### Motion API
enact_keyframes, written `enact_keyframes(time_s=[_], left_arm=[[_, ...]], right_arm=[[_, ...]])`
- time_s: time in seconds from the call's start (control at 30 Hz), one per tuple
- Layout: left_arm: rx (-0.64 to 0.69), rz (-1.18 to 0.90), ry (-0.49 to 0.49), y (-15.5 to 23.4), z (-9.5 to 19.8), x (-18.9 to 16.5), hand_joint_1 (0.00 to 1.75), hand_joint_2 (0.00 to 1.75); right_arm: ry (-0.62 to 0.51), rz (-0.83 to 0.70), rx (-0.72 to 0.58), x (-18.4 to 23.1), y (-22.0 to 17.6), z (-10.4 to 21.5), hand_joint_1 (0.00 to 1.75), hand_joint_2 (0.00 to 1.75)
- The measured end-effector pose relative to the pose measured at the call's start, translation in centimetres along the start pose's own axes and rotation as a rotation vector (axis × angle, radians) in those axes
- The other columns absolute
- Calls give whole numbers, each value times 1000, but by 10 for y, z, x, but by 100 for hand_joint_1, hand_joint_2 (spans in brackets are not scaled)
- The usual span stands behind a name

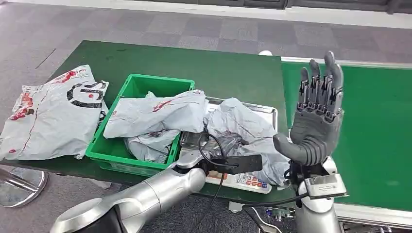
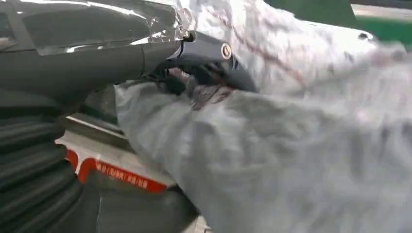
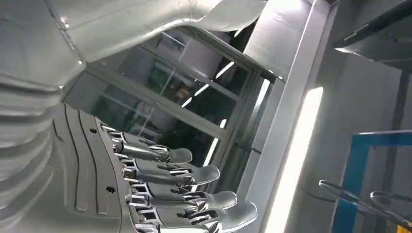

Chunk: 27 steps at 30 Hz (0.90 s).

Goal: Moved the parcel from conveyor to table for the left to box.

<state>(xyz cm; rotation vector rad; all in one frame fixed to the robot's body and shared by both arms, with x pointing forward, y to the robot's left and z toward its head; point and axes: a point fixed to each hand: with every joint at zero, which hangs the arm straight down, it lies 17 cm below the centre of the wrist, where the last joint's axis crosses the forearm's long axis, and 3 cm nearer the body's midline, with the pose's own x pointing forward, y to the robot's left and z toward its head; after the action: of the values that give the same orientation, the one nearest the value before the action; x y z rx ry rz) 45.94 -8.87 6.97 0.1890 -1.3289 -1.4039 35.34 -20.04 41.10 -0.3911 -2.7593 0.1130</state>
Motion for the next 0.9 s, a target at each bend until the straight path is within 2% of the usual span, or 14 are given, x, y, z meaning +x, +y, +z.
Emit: enact_keyframes(time_s=[0.3,0.47,0.53,0.73,0.8,0.9], left_arm=[[-3,87,-87,2,1,16,175,175],[-5,195,-176,2,3,31,175,175],[87,264,-281,16,7,45,175,175],[531,335,-590,94,45,79,175,175],[608,359,-634,110,56,87,175,175],[656,410,-651,124,63,90,175,175]], right_arm=[[26,2,-10,-7,-5,0,0,175],[43,1,-12,-12,-7,2,0,175],[46,6,-18,-14,-10,2,0,175],[64,16,-34,-17,-15,8,0,175],[66,17,-37,-17,-16,8,0,175],[67,17,-39,-17,-17,9,0,175]])
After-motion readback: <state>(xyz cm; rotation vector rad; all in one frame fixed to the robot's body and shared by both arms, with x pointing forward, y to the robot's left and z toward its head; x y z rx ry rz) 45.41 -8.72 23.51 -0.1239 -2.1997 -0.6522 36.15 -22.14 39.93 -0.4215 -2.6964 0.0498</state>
